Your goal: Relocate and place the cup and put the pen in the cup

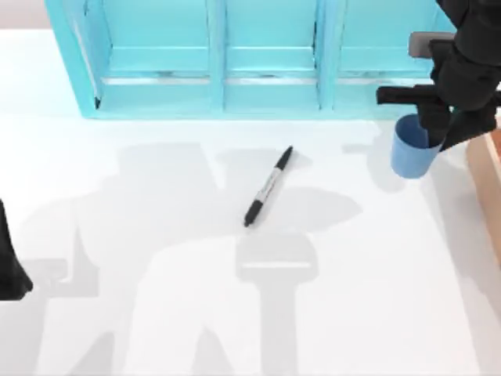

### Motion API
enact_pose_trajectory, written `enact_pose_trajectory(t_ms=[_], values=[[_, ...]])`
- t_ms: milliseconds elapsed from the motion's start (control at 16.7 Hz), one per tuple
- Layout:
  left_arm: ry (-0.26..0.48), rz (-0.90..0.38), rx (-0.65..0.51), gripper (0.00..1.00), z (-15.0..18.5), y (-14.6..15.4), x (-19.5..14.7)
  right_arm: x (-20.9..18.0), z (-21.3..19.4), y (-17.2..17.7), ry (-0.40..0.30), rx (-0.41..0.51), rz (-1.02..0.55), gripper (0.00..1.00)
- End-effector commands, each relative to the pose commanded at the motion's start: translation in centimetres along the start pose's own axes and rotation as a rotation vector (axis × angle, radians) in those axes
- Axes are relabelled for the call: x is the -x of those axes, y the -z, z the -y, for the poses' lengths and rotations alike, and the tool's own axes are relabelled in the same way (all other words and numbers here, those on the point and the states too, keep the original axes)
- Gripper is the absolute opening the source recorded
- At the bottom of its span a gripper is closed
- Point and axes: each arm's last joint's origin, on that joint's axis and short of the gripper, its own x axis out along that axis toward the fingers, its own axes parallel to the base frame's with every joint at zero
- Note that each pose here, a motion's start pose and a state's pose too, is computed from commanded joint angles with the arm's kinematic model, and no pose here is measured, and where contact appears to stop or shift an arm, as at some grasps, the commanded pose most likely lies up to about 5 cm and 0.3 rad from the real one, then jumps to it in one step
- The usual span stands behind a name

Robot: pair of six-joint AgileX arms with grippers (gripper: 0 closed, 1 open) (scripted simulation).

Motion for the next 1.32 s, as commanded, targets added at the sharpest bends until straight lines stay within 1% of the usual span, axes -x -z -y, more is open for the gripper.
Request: enact_pose_trajectory(t_ms=[180,480,900,1080,1320], values=[[0.000,0.000,0.000,1.00,0.0,0.0,0.0,-1.7,-2.5,-0.9,-0.017,0.003,0.021,0.00],[0.000,0.000,0.000,1.00,0.0,0.0,0.0,-2.1,-2.4,-1.0,-0.017,-0.002,0.013,0.00],[0.000,0.000,0.000,1.00,0.0,0.0,0.0,-6.2,-3.2,-1.0,-0.017,0.004,0.022,0.00],[0.000,0.000,0.000,1.00,0.0,0.0,0.0,-6.3,-3.2,-1.0,-0.017,0.004,0.022,0.00],[0.000,0.000,0.000,1.00,0.0,0.0,0.0,-6.3,-3.2,-1.0,-0.017,0.004,0.022,0.30]])
